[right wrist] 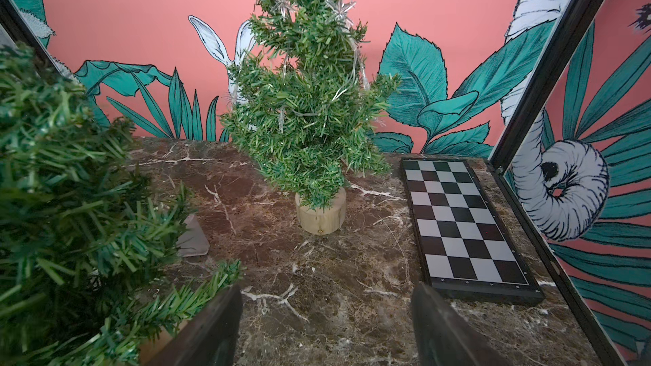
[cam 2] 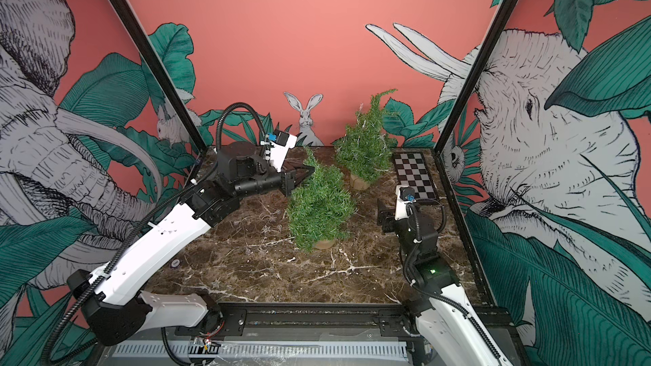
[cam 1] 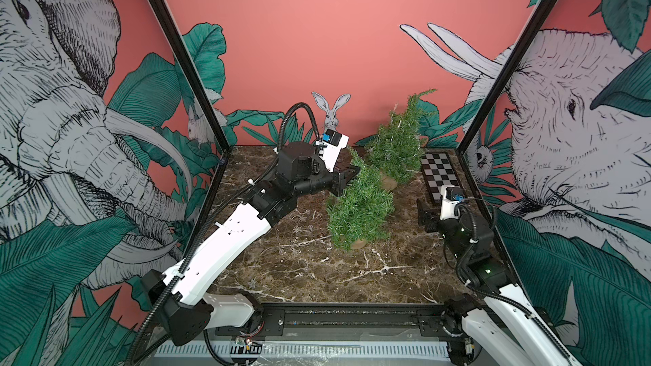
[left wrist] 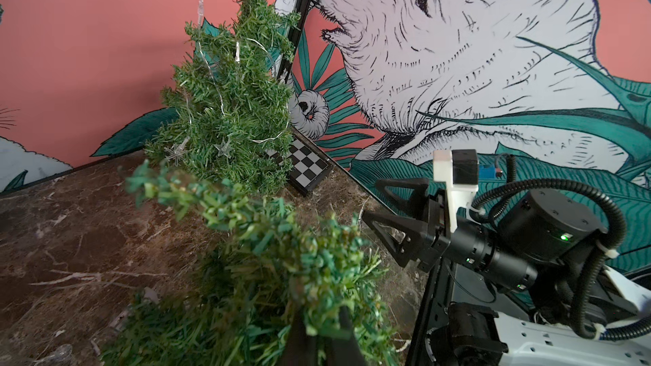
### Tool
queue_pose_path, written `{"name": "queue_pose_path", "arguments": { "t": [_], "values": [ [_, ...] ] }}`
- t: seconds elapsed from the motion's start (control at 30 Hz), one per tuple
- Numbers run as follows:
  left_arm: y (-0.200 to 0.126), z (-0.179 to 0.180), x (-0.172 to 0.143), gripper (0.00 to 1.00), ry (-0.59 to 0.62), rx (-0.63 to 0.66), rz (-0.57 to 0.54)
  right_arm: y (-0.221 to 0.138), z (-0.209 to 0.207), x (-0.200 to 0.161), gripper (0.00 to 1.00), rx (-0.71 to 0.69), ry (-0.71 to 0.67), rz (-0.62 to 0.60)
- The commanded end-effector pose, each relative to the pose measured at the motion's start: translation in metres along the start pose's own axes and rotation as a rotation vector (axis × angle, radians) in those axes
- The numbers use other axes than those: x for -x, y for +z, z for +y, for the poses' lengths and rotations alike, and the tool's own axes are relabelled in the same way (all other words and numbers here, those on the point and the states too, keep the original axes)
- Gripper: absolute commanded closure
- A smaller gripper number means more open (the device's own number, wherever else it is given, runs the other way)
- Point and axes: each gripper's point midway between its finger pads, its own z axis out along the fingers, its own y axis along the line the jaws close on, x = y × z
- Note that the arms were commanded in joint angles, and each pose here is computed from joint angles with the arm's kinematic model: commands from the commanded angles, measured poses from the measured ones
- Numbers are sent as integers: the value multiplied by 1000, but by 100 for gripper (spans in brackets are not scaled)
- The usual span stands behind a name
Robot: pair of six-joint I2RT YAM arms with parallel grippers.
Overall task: Wrap string light around the christmas tree
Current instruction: Place the christmas tree at the center of the board.
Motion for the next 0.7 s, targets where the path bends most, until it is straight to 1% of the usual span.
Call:
{"name": "queue_pose_path", "arguments": {
  "t": [0.0, 0.07, 0.17, 0.27, 0.33, 0.4, 0.53, 0.67],
  "values": [
    [-22, 0, 14, 70, 57, 53, -79, -2, 3, 11, 22, 18, 9, -47],
    [-28, 6, 14, 56, 67, 98, -84, -2, 5, 12, 22, 25, 13, -49],
    [-38, 13, 15, 47, 74, 157, -92, -1, 5, 14, 22, 28, 17, -49],
    [-48, 14, 18, 33, 82, 187, -86, 0, 6, 16, 22, 31, 21, -51],
    [-58, 13, 22, 27, 84, 212, -87, 0, 6, 18, 22, 32, 26, -53],
    [-73, 13, 27, 24, 80, 246, -96, 0, 7, 21, 22, 34, 28, -58],
    [-108, 20, 23, 23, 57, 347, -111, -1, 7, 25, 22, 34, 29, -60],
    [-155, 51, -3, 25, -32, 572, -115, -2, 6, 27, 22, 32, 41, -58]
  ]
}}
